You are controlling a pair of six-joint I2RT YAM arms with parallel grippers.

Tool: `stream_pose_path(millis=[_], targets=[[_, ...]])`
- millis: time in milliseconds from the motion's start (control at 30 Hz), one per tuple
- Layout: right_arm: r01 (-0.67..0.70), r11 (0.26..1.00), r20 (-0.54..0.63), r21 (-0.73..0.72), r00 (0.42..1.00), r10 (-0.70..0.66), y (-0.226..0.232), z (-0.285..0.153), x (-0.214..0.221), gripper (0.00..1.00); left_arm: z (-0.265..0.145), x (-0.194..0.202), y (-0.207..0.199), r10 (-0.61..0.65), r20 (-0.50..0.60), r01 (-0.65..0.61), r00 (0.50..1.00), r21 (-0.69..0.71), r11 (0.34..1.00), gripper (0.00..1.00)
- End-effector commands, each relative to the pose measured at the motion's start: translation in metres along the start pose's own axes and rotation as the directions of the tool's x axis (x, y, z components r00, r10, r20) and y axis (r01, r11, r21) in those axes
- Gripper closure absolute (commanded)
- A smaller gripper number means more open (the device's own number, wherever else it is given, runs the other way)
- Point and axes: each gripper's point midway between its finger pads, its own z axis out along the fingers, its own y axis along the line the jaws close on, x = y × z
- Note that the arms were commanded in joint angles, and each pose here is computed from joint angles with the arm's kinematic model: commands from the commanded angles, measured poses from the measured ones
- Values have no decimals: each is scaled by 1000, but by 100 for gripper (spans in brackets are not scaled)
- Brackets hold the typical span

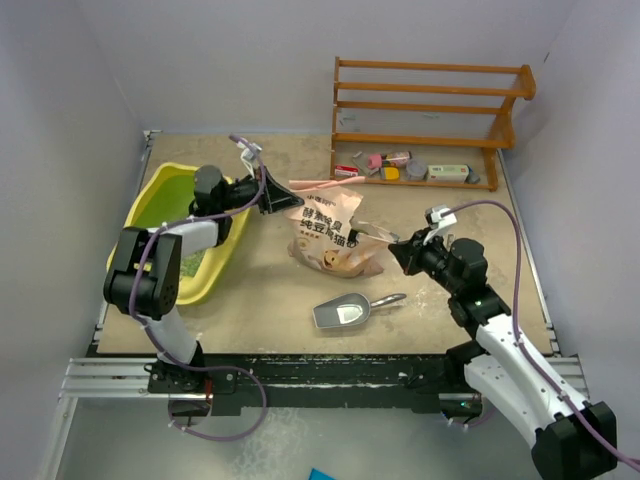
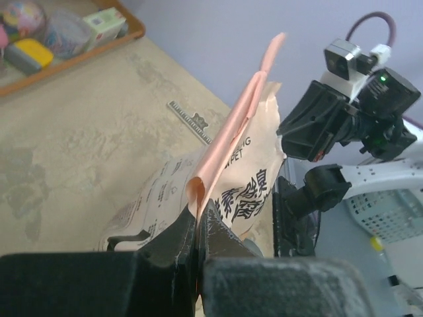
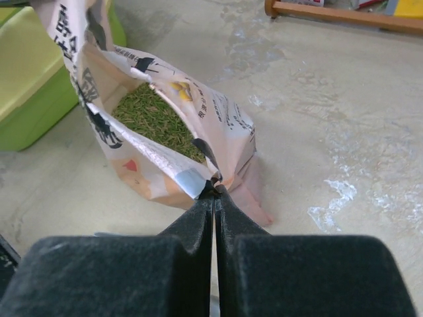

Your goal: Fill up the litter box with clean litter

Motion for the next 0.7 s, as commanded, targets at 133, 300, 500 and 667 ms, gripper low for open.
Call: stream_pose_path(millis=[133,300,500,667], targets=[[-205,978,-80,-45,976,202,27,1,-38,100,-24,-8,20,-114,-183,50,977,-320,946,100],[-307,952,-255,9,919,300,31,4,-27,100,-45,-1,30,-202,-234,61,951,-499,864,100],[-389,921,-276,35,881,383,19,-7,-30,100,-59,-9,32,-188,-208,27,960,-599,800,100],[-532,847,-309,-28,810,498,6,-12,-23,100,-70,-12,44,-210,-219,5,953,-681,732,100]])
